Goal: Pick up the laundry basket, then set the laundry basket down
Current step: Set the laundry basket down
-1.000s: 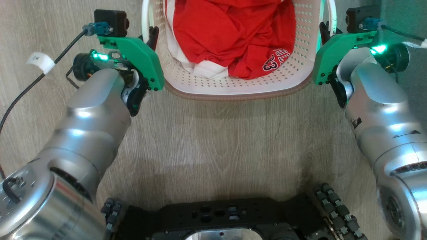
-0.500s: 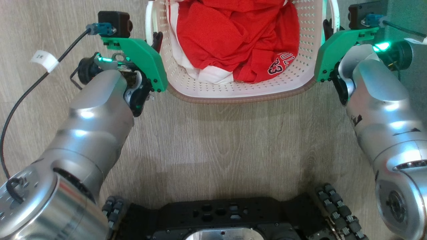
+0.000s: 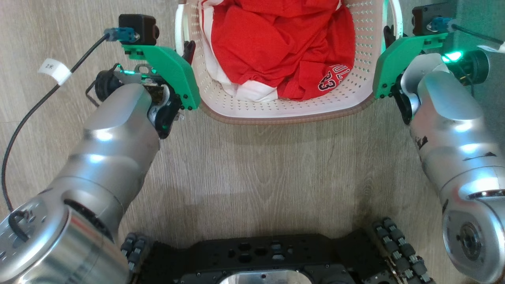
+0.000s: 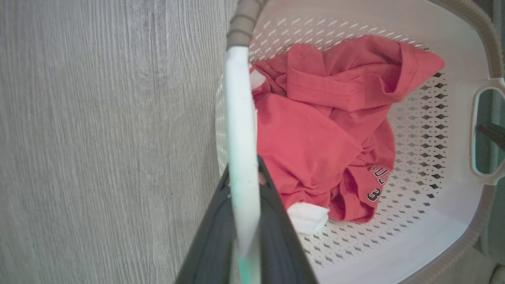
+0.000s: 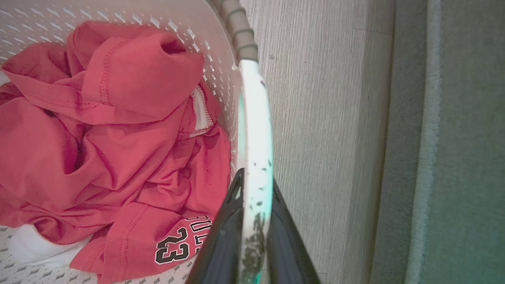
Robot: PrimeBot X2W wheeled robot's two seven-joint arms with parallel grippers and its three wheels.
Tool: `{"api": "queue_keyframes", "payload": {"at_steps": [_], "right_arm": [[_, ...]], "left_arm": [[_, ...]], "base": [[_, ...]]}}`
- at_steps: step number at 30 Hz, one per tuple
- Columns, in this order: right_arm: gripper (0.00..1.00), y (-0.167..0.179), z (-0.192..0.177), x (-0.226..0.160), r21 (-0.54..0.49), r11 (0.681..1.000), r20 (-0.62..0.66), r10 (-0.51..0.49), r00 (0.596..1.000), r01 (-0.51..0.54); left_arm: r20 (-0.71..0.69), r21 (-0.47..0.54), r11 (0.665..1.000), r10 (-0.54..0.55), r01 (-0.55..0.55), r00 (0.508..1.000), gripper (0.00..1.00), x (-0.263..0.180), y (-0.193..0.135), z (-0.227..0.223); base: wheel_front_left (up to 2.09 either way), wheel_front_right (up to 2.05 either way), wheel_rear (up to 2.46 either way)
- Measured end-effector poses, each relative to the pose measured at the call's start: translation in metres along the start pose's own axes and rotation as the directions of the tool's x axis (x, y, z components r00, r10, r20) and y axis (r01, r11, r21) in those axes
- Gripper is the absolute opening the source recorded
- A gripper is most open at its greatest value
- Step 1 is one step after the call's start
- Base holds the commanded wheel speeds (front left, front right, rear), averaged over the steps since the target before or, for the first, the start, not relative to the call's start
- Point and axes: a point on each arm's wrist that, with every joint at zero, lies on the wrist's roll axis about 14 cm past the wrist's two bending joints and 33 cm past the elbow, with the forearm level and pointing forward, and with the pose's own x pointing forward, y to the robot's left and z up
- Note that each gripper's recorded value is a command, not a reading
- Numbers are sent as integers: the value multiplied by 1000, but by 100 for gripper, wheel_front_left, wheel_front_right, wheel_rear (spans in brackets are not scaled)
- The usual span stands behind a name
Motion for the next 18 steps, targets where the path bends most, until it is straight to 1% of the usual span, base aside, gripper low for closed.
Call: {"api": "queue_keyframes", "payload": {"at_steps": [7,8,9,10,13,18], "right_arm": [[0,1,0,0,-4,1000,4,-1,1000,1],[24,1,1,0,-7,1000,8,0,1000,0],[97,2,1,0,-6,1000,8,1,1000,-1],[100,1,1,0,-8,1000,9,0,1000,0],[100,-7,4,-1,-16,1000,19,-13,1000,13],[100,2,8,0,-10,1000,35,11,999,-11]], "left_arm": [[-5,-3,1000,1,-1,1000,0,-1,0,-1],[4,-3,1000,2,-2,1000,42,-1,1,1],[9,-2,1000,2,-2,1000,100,-1,1,2],[6,2,1000,7,-7,1000,100,-2,3,2],[7,8,1000,30,-30,1000,100,-6,14,4],[10,10,999,40,-40,999,100,-9,17,6]], "base": [[0,0,0],[0,0,0],[0,0,0],[0,0,0],[0,0,0],[0,0,0]]}}
